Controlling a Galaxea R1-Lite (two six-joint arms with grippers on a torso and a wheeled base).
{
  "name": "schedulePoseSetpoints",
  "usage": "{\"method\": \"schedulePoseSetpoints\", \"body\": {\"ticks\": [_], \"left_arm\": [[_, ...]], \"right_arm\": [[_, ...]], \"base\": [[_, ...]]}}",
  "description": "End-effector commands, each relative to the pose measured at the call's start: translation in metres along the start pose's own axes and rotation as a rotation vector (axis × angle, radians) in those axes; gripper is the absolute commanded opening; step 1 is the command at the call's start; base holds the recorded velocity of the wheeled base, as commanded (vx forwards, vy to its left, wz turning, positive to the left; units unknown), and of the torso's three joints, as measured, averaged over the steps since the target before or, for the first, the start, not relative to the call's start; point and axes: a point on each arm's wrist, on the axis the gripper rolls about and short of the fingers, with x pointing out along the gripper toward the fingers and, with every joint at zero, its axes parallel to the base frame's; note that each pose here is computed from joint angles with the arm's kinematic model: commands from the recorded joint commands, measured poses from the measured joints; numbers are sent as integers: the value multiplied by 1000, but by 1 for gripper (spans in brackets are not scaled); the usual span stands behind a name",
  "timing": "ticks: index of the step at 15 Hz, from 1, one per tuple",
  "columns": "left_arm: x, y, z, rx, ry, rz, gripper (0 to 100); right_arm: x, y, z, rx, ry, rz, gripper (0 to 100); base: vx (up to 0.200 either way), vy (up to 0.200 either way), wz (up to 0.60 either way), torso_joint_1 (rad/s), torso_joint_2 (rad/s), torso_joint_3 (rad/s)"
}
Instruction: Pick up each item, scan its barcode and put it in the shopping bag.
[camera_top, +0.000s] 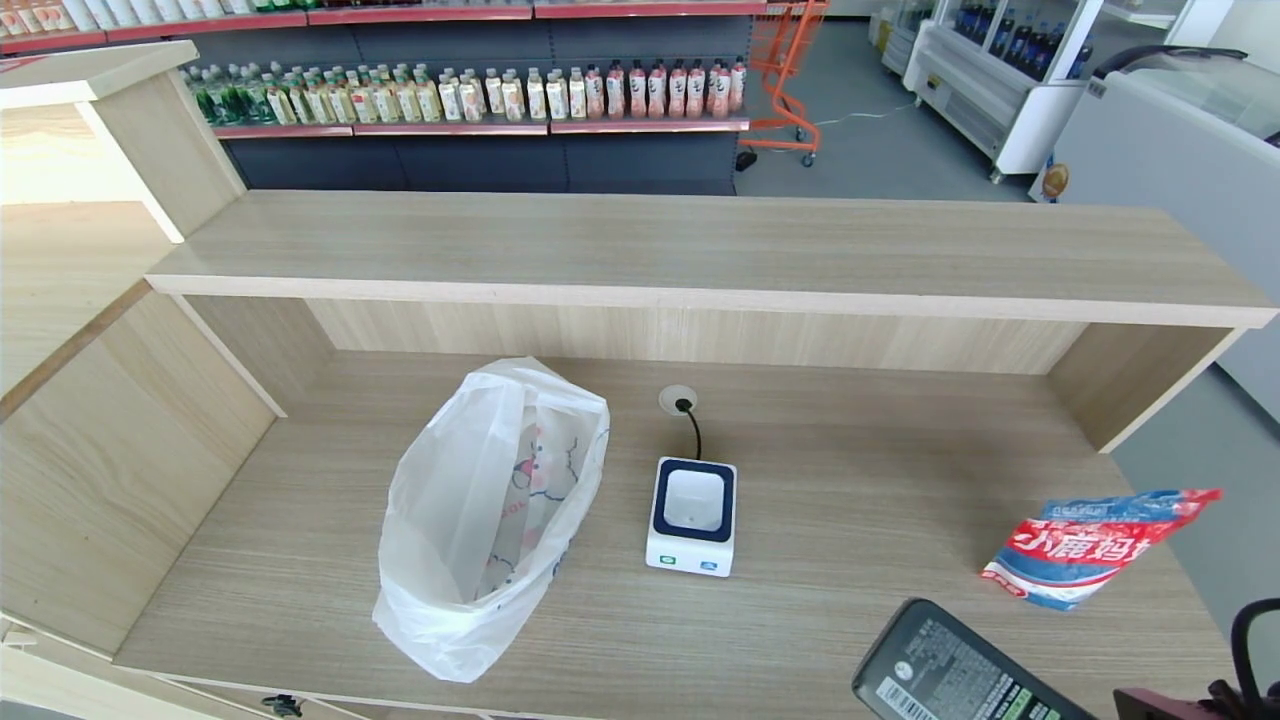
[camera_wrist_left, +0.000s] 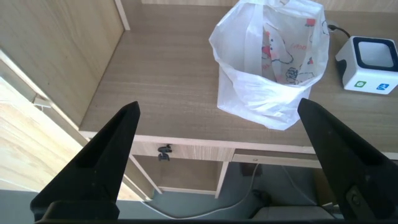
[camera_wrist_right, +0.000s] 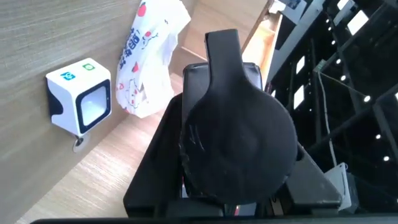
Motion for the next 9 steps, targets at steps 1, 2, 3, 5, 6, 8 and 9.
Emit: {"method": "schedulePoseSetpoints", "body": {"ticks": [1,2,3,5,6,8,9], "left_arm": [[0,0,0,0,2,0,100],[0,0,0,0,2,0,100],[0,0,0,0,0,0,100],[0,0,0,0,2,2,100],[0,0,0,0,2,2,100],[0,0,0,0,2,0,100],[0,0,0,0,2,0,100]], "right_arm": [[-2,-3,0,-17,11,-5,0],[-2,-3,0,-17,10,-7,0],[-2,-3,0,-17,9,-8,0],[-1,-3,1,-14,-1,-25,0],[-1,-3,1,-14,-1,-25,0],[6,-1,2,-2,-52,-49,0],[8,-3,3,-8,-66,-63,0]], "base": [[0,0,0,0,0,0],[0,0,0,0,0,0],[0,0,0,0,0,0],[0,0,0,0,0,0],[0,0,0,0,0,0],[0,0,0,0,0,0],[0,0,0,0,0,0]]}}
